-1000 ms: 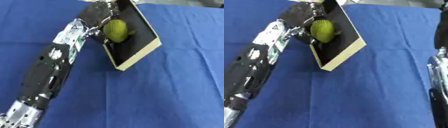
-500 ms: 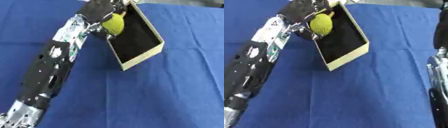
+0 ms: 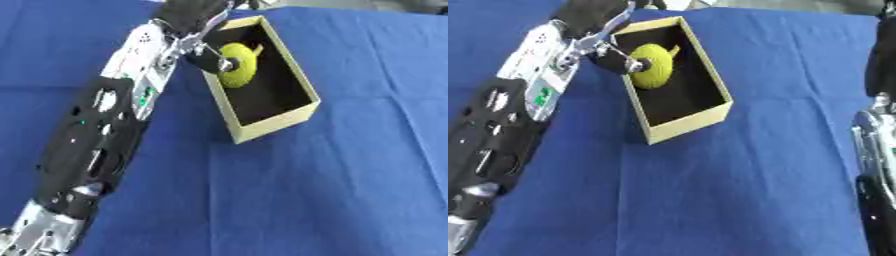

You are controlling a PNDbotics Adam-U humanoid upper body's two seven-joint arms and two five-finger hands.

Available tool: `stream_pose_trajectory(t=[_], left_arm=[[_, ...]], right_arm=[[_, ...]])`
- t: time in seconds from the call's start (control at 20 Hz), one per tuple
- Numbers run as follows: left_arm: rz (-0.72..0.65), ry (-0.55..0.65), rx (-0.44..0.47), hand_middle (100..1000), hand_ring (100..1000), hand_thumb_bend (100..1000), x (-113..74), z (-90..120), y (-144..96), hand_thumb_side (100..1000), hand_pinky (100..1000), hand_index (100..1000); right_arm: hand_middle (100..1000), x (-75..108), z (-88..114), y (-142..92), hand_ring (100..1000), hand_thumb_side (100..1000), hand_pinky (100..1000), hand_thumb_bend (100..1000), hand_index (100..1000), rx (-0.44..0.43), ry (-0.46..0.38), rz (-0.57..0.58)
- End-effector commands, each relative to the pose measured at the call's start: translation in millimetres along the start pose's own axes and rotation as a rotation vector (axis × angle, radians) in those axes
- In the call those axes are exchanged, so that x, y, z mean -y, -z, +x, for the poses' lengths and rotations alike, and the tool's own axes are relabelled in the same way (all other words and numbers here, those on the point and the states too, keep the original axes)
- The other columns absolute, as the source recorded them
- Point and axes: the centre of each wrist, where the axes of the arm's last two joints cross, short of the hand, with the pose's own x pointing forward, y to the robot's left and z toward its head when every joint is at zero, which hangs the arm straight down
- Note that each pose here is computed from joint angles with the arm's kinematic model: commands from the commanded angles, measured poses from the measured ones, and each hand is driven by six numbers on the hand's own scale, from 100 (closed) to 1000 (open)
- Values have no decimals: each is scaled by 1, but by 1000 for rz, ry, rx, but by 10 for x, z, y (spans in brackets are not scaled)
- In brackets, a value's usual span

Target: Pick up objects on the table and place them in the box.

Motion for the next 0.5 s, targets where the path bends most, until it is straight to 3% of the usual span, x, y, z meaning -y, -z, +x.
stream_pose_trajectory(t=[0.05, 0.25, 0.3, 0.5], left_arm=[[101, -25, 8, 740, 657, 534, -194, 3, 7, 100, 757, 767], [189, -72, -3, 717, 625, 447, -305, -13, -39, 100, 746, 745], [216, -80, -14, 710, 615, 373, -349, -44, -70, 100, 749, 731], [348, -75, -66, 710, 614, 266, -594, -275, -302, 100, 759, 717]], right_arm=[[571, 36, 55, 69, 707, 613, 753, 100, 786, 34, 0, -5], [572, 54, 56, 67, 707, 614, 757, 100, 786, 36, -8, -12], [572, 66, 57, 68, 707, 615, 757, 100, 786, 37, -14, -15], [574, 145, 67, 79, 707, 614, 756, 100, 786, 50, -51, -38]])
